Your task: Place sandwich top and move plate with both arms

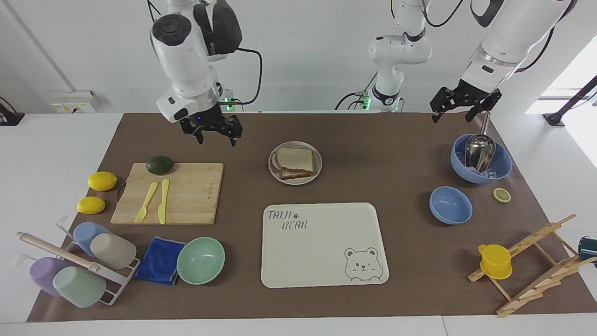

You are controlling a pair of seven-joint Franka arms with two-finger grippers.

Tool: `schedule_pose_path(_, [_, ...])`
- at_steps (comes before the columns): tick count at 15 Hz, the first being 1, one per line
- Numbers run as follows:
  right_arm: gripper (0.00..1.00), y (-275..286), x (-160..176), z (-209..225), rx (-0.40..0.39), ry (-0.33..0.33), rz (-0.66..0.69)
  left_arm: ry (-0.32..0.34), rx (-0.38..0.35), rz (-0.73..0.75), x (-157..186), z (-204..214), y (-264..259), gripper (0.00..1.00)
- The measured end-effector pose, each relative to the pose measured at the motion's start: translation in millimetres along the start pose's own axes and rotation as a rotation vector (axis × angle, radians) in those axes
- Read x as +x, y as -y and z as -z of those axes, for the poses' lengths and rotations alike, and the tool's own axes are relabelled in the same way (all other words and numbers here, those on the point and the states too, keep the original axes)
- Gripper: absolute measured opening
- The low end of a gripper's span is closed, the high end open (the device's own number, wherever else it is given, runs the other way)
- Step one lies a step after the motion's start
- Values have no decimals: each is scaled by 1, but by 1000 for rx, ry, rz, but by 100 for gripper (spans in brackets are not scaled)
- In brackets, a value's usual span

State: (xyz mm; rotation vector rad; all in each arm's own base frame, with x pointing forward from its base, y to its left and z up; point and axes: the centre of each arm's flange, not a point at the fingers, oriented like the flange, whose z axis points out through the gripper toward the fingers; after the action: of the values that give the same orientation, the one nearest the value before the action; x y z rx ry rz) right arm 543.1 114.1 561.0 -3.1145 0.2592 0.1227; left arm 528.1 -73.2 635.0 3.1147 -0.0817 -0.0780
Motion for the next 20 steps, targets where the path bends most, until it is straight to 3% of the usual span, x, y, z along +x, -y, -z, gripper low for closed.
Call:
schedule_pose_path(11, [100, -89, 20, 43, 2, 67, 26, 0, 0, 0, 0, 0, 0, 100])
schedule_pose_path(20, [100, -83, 7, 46, -4, 49, 55, 0, 1, -9, -1, 0, -5, 100])
